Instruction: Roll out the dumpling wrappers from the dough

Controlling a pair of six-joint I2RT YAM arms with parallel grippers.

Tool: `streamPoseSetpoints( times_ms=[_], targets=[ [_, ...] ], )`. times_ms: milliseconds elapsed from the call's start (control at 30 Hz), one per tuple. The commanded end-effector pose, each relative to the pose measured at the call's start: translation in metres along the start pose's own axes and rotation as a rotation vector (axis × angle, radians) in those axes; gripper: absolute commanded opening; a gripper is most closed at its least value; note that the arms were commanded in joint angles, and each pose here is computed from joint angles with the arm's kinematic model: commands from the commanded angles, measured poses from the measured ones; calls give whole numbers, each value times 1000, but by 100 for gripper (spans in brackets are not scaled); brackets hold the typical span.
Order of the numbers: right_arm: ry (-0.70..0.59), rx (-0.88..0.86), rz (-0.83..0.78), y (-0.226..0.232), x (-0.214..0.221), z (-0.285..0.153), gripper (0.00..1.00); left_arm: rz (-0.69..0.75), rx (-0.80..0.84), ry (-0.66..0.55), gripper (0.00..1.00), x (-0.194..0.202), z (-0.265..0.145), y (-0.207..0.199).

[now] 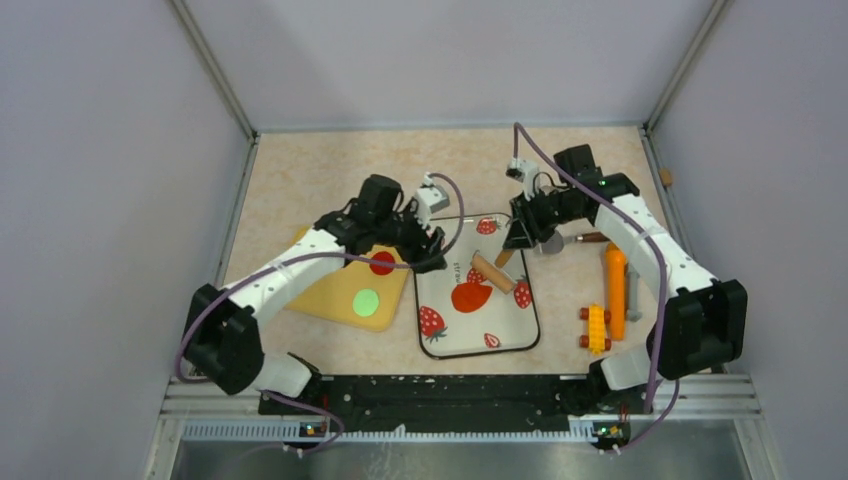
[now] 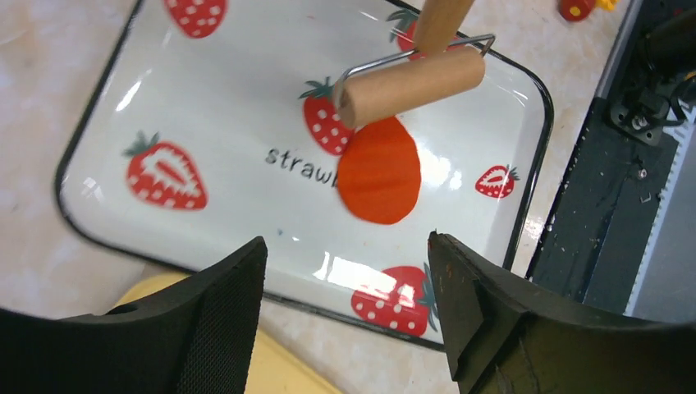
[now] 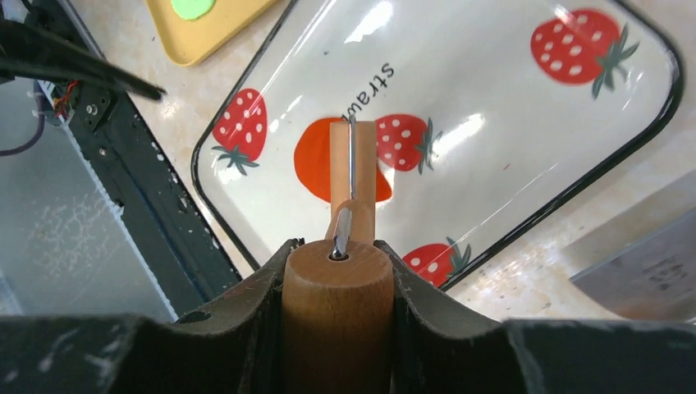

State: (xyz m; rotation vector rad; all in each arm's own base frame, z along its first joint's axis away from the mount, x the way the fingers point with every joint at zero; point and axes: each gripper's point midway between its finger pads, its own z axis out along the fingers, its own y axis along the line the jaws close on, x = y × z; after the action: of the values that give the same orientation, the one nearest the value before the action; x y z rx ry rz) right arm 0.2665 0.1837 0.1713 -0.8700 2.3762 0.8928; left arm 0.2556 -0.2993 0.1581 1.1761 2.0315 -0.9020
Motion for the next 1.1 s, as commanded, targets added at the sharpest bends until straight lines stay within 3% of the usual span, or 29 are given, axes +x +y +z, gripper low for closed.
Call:
streamPoseSetpoints(
  times_ms=[0, 133, 233, 300, 467, 600, 967, 1067],
  targets=[
    [-74, -54, -290, 32, -33, -27, 0, -161, -157, -36, 74, 9, -34, 25],
    [-28, -59, -651, 62, -34, -26, 0, -345, -265, -69, 72, 10, -35, 60],
    [25, -97, -911, 89, -25, -16, 0, -470, -337, -53, 65, 14, -27, 96],
    [50, -110, -1040, 97, -20, -7, 0, -485, -365, -8, 59, 13, -21, 115],
    [122, -96, -1277, 105, -8, 17, 0, -487, -442, 88, 54, 15, -3, 158],
    [149, -90, -1331, 105, -2, 31, 0, -515, -465, 149, 47, 31, 10, 177],
    [173, -111, -1340, 104, 5, 45, 0, -654, -473, 184, 50, 61, 24, 181],
    [198, -128, -1335, 100, 15, 51, 0, -684, -450, 195, 43, 68, 31, 180]
  ],
)
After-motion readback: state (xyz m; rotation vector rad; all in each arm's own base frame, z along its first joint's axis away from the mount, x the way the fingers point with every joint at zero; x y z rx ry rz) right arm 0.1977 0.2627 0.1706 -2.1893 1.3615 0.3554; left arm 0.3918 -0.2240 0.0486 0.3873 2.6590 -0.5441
